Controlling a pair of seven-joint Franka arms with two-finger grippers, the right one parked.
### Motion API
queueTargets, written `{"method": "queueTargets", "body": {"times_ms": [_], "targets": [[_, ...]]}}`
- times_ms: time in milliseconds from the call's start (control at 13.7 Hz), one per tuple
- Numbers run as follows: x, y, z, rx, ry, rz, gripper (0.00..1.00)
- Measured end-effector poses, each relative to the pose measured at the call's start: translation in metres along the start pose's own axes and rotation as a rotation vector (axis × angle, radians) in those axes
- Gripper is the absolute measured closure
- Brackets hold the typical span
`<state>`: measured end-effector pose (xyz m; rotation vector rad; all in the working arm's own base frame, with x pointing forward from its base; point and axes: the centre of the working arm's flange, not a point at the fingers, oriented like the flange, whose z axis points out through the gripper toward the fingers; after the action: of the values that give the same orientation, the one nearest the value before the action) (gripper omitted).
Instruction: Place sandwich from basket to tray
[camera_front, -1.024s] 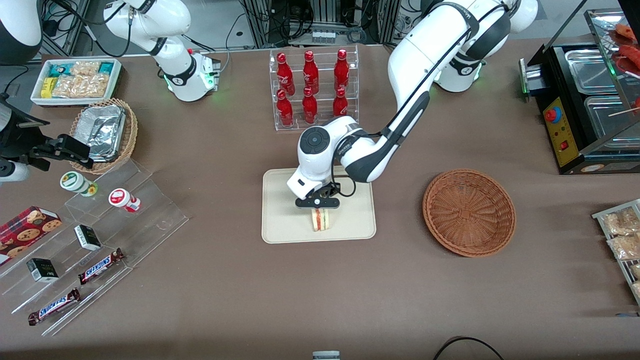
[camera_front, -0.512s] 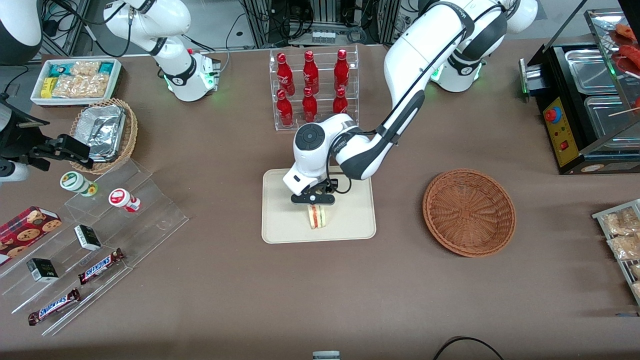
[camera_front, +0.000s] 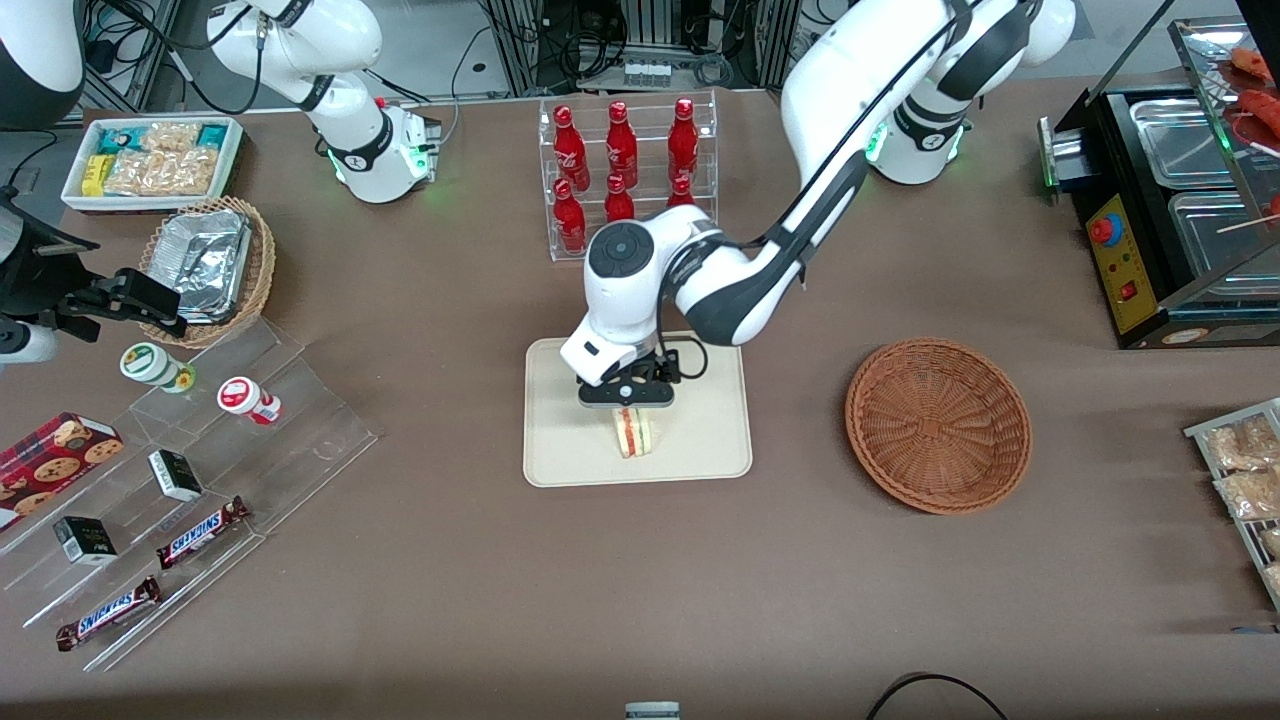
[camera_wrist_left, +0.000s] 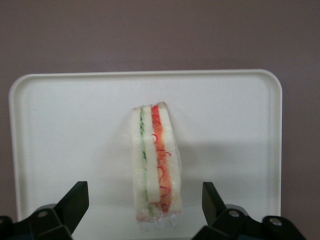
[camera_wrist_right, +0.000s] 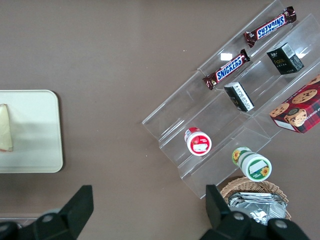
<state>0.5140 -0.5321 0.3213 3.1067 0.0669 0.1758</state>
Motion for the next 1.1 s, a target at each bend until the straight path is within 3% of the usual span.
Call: {"method": "queueTargets", "body": {"times_ms": [366,512,659,1098], "targets": [[0.051,-0.071,-0.1,0.078,0.033,-0.124,0.0],[0.07,-0.105,-0.135,0.091,0.035,-0.158,0.0],[0.082,-0.14,-0.167,0.097,0.009,-0.152,0.0],[0.108,-0.253,-0.249,0.069,-0.062,-0.097,0.0]]}}
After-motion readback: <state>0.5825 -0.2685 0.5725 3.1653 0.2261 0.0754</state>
